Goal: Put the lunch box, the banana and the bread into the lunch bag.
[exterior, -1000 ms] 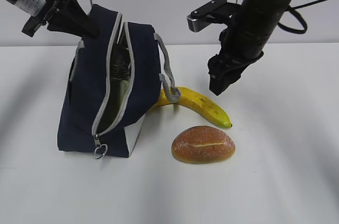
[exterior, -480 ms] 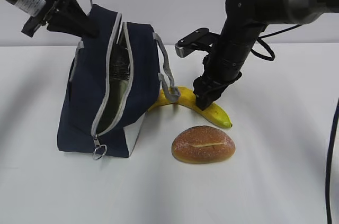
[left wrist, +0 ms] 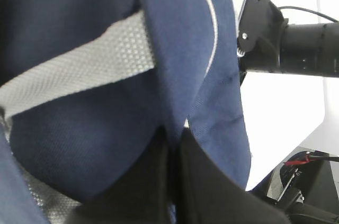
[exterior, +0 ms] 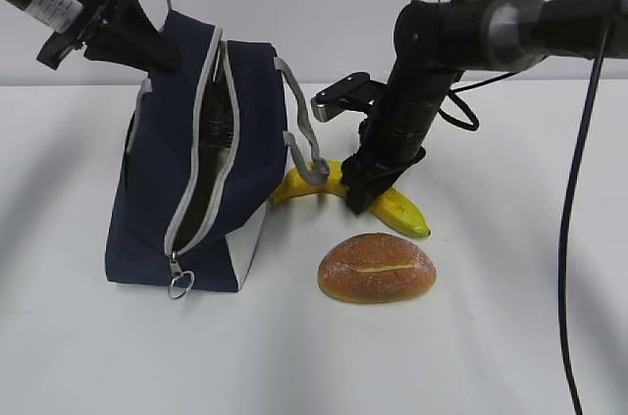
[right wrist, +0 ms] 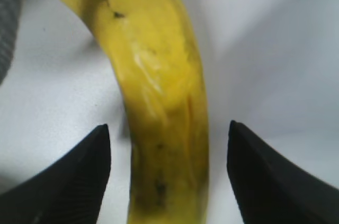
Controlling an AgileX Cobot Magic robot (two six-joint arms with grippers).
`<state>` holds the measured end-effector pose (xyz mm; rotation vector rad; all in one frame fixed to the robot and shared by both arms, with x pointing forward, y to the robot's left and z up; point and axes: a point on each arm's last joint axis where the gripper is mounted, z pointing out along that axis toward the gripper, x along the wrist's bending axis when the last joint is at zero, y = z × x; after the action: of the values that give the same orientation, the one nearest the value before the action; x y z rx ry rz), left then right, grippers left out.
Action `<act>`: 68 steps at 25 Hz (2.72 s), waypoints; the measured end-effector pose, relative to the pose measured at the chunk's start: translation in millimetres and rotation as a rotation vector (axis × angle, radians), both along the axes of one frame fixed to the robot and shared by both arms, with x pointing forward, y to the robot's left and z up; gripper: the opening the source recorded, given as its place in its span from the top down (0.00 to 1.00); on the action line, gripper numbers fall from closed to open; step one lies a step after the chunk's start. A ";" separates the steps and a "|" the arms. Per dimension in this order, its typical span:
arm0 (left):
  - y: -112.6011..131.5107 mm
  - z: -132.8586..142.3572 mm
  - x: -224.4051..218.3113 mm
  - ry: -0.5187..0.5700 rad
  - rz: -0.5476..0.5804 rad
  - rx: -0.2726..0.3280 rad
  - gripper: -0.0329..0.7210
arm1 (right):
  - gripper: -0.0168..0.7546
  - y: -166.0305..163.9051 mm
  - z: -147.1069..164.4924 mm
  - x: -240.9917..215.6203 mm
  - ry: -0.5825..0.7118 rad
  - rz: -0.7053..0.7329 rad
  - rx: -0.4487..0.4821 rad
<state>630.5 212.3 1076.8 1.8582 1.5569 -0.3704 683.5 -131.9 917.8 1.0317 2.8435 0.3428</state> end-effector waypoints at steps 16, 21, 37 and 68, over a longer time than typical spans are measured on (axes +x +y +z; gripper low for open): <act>0.4 -0.4 0.0 -0.001 -0.001 0.006 0.96 | 0.44 0.9 -2.2 1.8 -0.009 0.003 0.005; 0.4 -0.4 0.0 -0.001 -0.001 0.006 0.96 | 0.45 1.0 -3.9 2.1 -0.010 0.008 0.004; 0.5 -0.4 0.0 -0.001 -0.001 0.007 0.96 | 0.60 2.1 -9.6 4.8 -0.003 0.011 0.003; 0.8 -0.4 0.1 -0.001 0.000 0.007 0.96 | 0.60 -92.3 208.2 -37.1 -0.073 -0.381 0.452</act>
<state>630.6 213.1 1076.4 1.8638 1.5597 -0.3646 646.4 -224.2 1126.0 1.5619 2.4774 0.9846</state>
